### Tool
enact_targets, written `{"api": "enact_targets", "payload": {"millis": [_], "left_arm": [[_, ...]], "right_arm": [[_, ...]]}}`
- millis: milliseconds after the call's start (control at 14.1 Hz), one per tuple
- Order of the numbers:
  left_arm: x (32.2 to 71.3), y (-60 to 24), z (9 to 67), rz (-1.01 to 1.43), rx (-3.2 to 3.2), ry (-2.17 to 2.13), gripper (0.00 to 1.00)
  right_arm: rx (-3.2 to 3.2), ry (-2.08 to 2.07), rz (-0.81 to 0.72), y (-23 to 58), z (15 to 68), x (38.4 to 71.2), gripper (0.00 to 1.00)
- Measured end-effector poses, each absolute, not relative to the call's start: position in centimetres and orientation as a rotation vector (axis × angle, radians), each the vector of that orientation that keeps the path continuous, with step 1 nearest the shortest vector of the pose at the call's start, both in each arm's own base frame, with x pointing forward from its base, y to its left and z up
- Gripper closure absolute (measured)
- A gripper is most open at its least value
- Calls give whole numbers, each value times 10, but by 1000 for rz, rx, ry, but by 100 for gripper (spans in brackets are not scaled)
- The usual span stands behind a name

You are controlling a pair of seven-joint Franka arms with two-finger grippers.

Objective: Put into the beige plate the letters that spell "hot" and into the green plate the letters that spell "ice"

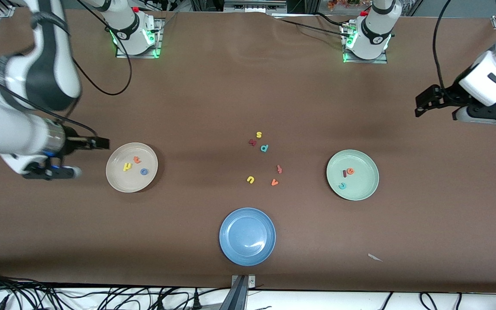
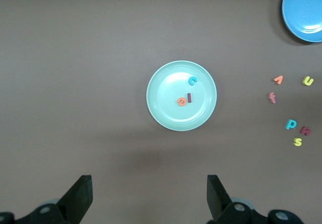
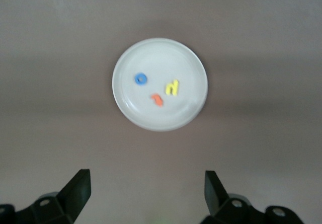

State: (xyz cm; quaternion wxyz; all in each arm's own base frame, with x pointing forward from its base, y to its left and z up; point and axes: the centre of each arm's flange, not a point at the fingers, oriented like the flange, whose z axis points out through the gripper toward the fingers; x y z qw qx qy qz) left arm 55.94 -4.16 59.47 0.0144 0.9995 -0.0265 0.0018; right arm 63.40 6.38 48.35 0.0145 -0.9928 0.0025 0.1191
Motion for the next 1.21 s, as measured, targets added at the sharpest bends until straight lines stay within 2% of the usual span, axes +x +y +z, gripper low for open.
{"api": "enact_targets", "payload": {"millis": [284,567,1206], "left_arm": [[559,-43,590,-8,3128,-104,0],[559,-45,588,-22,3133,-124,0],[550,-54,592,-97,3122,-270,0]], "right_arm": [[-3105,-31,368,50,556,594,0],[-3092,-12,302,34,598,569,0],[-3080,-26,263,31,619,537,0]]}}
